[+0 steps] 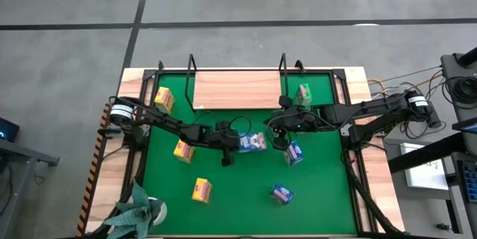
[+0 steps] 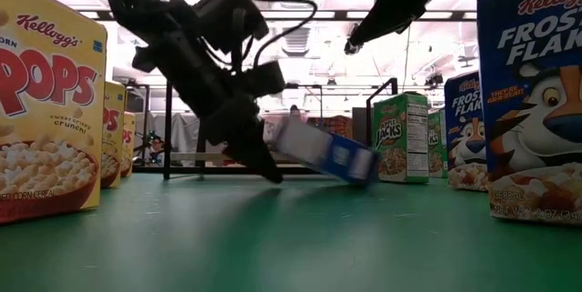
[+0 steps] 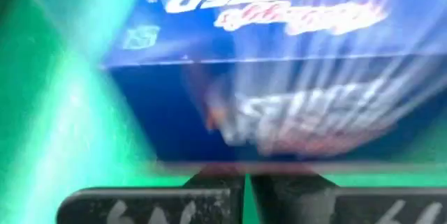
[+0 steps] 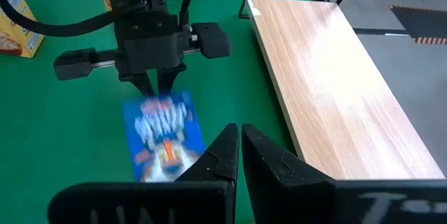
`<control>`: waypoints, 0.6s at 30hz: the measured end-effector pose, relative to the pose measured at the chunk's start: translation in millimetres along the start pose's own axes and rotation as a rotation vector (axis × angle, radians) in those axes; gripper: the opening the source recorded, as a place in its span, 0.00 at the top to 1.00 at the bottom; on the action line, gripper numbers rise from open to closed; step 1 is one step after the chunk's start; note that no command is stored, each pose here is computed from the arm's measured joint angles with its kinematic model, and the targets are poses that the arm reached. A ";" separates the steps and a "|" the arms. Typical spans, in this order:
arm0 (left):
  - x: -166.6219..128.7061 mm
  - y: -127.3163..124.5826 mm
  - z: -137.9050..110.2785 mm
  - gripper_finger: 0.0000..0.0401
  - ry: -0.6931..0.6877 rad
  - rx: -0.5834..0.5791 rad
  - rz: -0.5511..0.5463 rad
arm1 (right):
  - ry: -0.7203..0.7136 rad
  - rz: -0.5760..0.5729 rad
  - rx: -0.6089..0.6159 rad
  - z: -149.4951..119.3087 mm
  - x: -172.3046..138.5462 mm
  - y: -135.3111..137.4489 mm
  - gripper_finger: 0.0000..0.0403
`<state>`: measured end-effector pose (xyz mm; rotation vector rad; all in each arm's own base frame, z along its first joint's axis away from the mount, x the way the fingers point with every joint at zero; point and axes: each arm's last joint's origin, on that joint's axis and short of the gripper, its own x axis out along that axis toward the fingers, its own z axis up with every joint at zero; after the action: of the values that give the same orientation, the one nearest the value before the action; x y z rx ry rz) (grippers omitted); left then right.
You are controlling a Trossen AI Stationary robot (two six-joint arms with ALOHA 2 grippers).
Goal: Stack cereal on shelf
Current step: Put the middle blue cereal box on the shelf
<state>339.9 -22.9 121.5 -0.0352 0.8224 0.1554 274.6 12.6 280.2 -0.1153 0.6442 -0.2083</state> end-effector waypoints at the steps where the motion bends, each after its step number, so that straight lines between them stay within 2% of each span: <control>1: -0.6 0.0 0.8 1.00 -0.005 -0.002 -0.001 | 0.000 0.000 0.004 0.0 0.0 0.0 0.98; 12: -2.0 0.1 2.8 1.00 -0.020 -0.005 0.001 | 0.006 0.004 0.046 -0.6 0.3 0.3 0.98; 18: -12.4 0.9 10.6 1.00 -0.061 0.017 0.028 | 0.080 0.035 0.051 -4.4 18.6 6.7 0.98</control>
<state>339.1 -22.6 137.9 -0.0028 0.7635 0.1750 287.5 14.7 264.7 -0.0466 0.7191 -0.1967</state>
